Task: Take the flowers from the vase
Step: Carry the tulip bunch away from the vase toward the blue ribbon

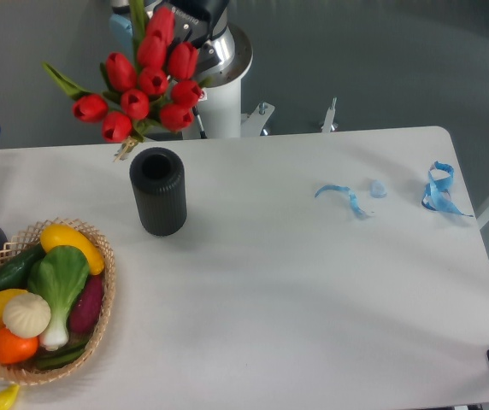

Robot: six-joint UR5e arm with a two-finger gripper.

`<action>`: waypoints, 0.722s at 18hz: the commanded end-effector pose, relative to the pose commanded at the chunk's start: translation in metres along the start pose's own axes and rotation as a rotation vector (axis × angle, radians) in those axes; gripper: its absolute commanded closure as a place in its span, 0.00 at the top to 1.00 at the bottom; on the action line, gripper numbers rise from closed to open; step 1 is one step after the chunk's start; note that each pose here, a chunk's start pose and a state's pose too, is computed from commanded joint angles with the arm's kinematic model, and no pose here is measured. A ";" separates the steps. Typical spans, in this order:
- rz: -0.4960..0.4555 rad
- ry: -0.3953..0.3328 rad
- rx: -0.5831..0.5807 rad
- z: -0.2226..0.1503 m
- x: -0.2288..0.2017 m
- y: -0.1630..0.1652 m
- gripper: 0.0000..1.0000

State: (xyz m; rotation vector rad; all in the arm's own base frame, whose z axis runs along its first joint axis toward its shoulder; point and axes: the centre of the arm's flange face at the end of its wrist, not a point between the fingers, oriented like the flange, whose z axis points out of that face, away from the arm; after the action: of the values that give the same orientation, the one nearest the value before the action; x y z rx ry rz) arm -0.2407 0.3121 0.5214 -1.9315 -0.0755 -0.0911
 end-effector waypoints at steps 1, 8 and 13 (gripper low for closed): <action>-0.011 -0.031 0.000 -0.006 -0.021 -0.003 0.03; 0.036 -0.160 -0.132 -0.004 -0.129 0.011 0.03; 0.111 -0.182 -0.287 0.014 -0.180 0.055 0.03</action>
State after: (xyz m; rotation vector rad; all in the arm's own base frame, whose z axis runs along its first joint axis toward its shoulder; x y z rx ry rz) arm -0.4144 0.3046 0.4475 -2.2233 -0.0792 0.1564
